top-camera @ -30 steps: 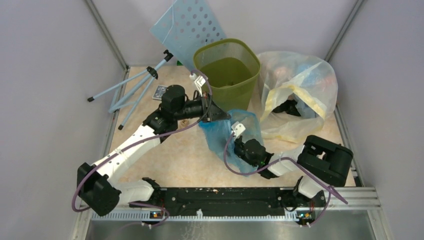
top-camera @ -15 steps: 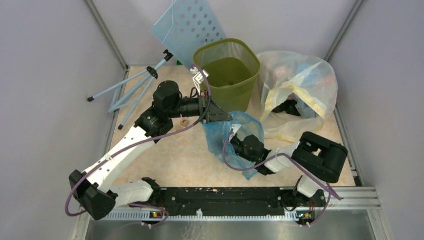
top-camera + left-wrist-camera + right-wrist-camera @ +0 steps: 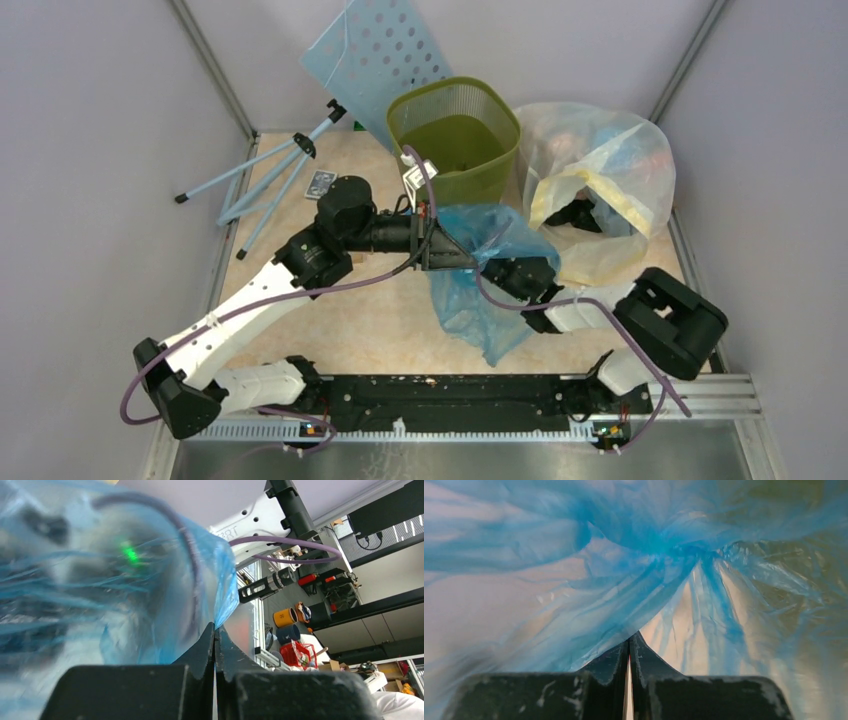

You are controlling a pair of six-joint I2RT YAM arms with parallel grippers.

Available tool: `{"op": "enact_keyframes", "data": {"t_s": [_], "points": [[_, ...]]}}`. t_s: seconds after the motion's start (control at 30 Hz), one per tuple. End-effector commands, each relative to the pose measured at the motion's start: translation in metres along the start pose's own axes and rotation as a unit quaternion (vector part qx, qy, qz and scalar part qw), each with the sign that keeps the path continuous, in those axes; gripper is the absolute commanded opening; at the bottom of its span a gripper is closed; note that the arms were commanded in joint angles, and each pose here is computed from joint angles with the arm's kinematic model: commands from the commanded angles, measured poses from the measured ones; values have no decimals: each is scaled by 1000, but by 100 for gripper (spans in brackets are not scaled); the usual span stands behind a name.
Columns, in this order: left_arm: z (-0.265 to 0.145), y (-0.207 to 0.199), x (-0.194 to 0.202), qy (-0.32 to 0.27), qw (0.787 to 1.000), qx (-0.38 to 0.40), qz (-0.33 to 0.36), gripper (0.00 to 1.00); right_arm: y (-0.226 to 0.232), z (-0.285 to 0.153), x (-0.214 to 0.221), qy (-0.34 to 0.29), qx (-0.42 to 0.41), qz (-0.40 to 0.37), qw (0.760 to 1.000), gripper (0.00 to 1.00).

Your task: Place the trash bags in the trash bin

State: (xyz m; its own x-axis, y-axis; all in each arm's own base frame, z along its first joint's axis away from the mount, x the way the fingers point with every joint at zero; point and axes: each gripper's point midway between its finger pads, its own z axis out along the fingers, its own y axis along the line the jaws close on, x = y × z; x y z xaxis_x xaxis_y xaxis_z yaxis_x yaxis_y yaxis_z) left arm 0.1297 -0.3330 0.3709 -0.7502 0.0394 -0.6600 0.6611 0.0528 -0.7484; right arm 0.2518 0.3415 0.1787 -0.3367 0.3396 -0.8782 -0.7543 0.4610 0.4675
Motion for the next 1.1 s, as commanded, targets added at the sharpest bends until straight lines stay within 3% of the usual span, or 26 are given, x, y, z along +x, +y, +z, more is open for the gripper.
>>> {"op": "enact_keyframes", "data": {"t_s": [0.0, 0.23, 0.57, 0.73, 0.9, 1.07], "points": [[-2, -22, -9, -32, 999, 17, 23, 0, 20, 4, -56, -64, -7, 3, 998, 0], [3, -65, -22, -48, 995, 83, 36, 0, 4, 18, -59, -60, 40, -2, 997, 0], [-47, -169, -85, -158, 966, 130, 156, 0, -43, 2, -21, 4, 149, -14, 989, 0], [-59, -173, -85, -166, 966, 108, 168, 0, -64, -14, -17, 19, 214, -25, 976, 0], [-58, -160, -77, -160, 970, 91, 156, 0, -48, -11, -46, 8, 201, -46, 978, 0], [-64, -169, -79, -161, 968, 90, 171, 0, -14, -3, -118, -34, 188, -88, 978, 0]]}}
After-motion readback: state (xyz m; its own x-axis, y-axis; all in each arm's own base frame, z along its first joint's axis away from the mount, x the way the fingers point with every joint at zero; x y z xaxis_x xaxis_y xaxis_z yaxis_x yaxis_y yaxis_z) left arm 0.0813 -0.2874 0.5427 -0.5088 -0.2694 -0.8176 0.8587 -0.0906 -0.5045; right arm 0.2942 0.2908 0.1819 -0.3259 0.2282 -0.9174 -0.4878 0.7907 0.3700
